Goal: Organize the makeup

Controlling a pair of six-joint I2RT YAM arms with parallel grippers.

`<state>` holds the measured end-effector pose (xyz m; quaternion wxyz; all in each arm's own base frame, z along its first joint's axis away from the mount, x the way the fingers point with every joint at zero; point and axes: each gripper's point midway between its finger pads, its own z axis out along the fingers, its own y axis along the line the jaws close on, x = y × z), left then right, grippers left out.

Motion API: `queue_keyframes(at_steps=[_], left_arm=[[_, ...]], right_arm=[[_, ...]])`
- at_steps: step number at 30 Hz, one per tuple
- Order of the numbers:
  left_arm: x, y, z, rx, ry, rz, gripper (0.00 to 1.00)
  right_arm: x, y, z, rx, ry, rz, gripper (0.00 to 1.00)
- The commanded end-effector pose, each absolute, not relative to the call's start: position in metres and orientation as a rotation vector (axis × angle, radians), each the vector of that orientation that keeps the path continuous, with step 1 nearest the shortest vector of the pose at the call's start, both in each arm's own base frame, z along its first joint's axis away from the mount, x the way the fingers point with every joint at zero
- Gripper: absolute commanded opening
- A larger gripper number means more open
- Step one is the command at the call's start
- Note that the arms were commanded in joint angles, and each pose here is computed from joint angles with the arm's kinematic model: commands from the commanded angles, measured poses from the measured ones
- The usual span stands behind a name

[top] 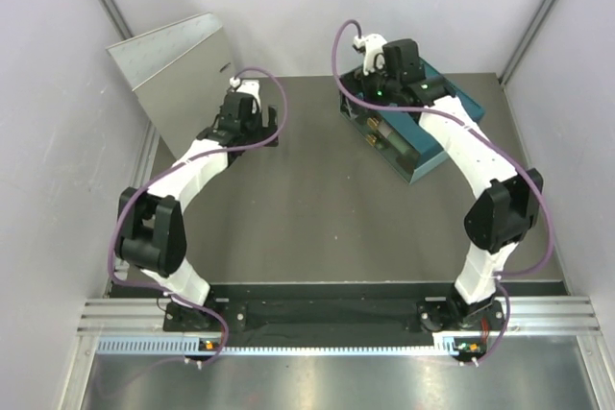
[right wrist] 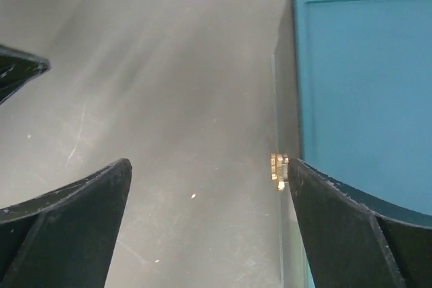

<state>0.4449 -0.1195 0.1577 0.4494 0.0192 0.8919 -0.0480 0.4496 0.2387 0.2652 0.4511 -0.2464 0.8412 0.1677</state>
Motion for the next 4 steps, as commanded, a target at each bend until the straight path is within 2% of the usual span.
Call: queue_keyframes(at_steps=[1, 4], left_arm=[[0.4465, -0.1144, 0.1548, 0.047, 2.216, -0.131, 0.99], [0.4458, -0.1085, 0.1505, 0.034, 2.232, -0.107, 0.99]], right_arm=[[0.4457, 0.2512, 0.2854, -0.660, 2.017, 0.384, 1.00], [0.4474, 0.2557, 0.2817, -0.665, 2.019, 0.388, 1.00]])
